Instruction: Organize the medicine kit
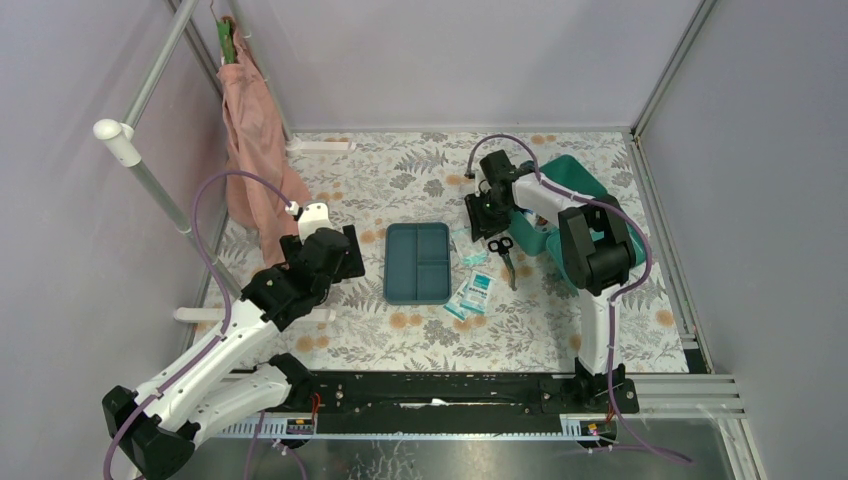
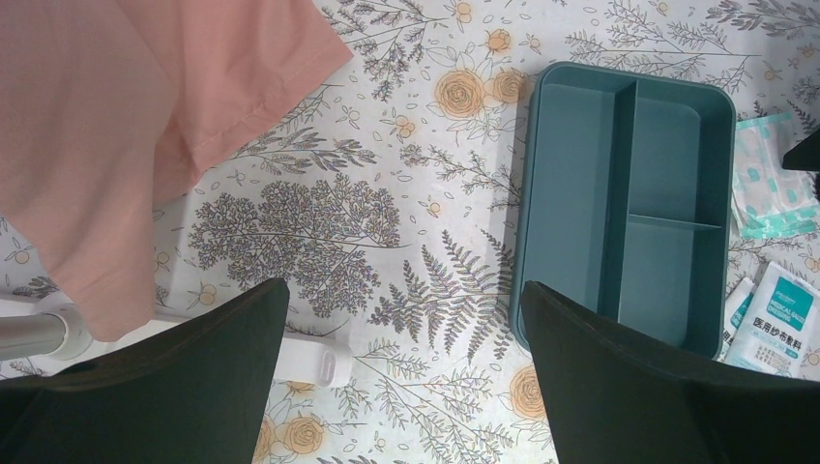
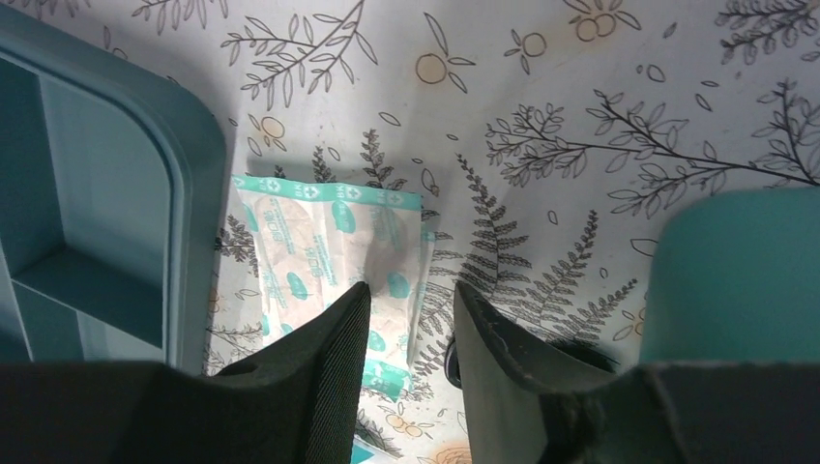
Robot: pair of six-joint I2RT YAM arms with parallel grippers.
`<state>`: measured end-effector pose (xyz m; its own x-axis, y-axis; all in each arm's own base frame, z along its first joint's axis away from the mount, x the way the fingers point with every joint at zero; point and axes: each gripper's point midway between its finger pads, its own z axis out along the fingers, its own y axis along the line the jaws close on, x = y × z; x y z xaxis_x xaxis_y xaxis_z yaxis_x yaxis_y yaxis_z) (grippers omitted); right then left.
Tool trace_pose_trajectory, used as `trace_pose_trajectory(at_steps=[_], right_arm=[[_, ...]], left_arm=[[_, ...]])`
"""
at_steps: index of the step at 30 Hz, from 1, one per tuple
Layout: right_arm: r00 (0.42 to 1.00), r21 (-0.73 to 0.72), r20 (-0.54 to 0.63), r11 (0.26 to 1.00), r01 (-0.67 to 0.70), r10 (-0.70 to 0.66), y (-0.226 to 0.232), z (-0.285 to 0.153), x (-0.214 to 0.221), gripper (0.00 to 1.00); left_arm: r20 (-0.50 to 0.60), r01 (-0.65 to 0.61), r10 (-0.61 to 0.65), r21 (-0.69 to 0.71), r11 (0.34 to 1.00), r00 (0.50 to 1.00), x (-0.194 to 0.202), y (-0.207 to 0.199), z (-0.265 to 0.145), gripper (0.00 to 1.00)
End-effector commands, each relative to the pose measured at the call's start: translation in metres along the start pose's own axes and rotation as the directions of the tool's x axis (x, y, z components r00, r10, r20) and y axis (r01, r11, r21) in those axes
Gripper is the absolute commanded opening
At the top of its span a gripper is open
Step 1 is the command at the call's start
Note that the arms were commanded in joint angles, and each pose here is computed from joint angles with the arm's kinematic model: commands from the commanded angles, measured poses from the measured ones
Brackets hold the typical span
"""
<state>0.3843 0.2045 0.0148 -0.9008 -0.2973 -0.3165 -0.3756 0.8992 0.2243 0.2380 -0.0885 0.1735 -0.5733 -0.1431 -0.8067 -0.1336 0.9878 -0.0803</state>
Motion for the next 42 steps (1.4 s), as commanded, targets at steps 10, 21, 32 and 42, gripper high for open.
trace_pose_trajectory(at_steps=[10,21,32,42], right_arm=[[1.000,-0.045,-0.025,0.999,-0.012,0.011,0.004,0.012,0.013,0.35],[0.999,-0.070,0.030,0.997,-0.034,0.036,0.010,0.010,0.010,0.17],[0.985,-0.090,0.169,0.996,-0.013,0.028,0.022,-0.032,-0.010,0.00],[0.976,-0.048,0.210,0.997,-0.053,0.062,0.019,-0.052,-0.012,0.00]], left_arm=[[0.006,-0.013,0.013,0.011,1.000,1.000,0.001,-0.003,0.002,0.99],[0.005,-0.016,0.016,0.009,1.000,1.000,0.001,-0.003,0.002,0.99],[0.002,-0.017,0.017,0.007,1.000,1.000,0.002,-0.003,0.003,0.99],[0.003,-0.016,0.016,0.008,1.000,1.000,0.002,-0.003,0.002,0.99]])
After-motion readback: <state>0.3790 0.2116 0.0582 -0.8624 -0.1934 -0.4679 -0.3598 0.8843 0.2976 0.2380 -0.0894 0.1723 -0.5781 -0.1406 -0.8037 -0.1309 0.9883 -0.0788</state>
